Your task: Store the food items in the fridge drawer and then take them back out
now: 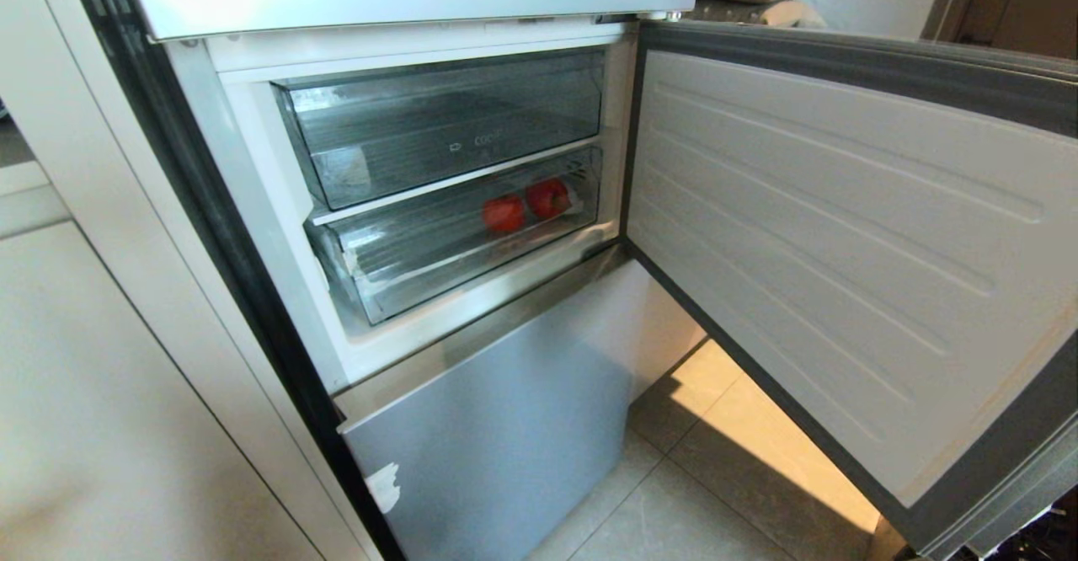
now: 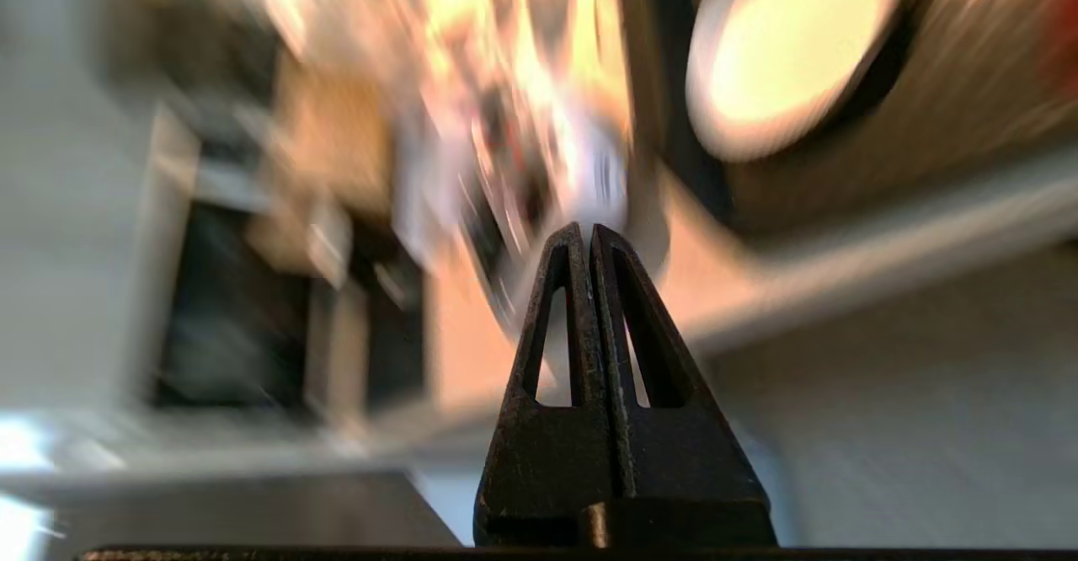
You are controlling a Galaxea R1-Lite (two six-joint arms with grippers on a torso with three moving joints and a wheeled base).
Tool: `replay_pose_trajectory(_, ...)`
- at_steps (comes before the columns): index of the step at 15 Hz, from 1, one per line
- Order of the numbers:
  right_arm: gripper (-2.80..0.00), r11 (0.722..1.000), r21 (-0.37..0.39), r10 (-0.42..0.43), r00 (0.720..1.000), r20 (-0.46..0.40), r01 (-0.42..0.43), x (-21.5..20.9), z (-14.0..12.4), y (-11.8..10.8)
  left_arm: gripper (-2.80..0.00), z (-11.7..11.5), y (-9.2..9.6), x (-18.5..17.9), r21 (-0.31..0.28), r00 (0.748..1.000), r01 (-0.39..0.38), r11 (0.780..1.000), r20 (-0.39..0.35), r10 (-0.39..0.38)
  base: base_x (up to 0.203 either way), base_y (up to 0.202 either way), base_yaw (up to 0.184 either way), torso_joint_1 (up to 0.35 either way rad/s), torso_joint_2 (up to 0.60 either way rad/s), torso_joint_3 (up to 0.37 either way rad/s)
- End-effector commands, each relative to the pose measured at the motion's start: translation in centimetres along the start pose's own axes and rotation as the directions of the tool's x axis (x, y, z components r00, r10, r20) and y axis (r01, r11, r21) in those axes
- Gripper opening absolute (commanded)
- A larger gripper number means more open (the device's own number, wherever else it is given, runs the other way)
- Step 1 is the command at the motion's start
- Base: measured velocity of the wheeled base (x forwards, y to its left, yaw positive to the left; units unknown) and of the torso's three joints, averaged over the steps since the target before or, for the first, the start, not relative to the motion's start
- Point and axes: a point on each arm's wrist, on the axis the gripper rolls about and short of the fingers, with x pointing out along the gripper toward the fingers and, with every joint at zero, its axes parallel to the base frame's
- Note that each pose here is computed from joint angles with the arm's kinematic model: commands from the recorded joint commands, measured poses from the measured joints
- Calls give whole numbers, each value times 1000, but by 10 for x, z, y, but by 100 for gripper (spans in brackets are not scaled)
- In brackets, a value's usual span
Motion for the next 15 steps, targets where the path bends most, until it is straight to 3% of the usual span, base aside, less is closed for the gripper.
replay_pose_trajectory(1,-280,991,-132,-2,994,-111,-13,26,-66,32,-280,0,0,0,0,1000,0,1000,-1,0,0,0,0,0,0,0)
replay_pose_trajectory(5,-280,939,-311,67,963,-260,-149,20,-153,75,-280,0,0,0,0,1000,0,1000,-2,0,0,0,0,0,0,0)
replay_pose_trajectory(8,-280,867,-400,132,911,-390,-297,-3,-204,96,-280,0,0,0,0,1000,0,1000,-1,0,0,0,0,0,0,0)
replay_pose_trajectory(11,-280,800,-391,217,827,-519,-456,-31,-240,117,-280,0,0,0,0,1000,0,1000,-2,0,0,0,0,0,0,0)
replay_pose_trajectory(15,-280,694,-309,315,659,-683,-651,-59,-307,160,-280,0,0,0,0,1000,0,1000,0,0,0,0,0,0,0,0)
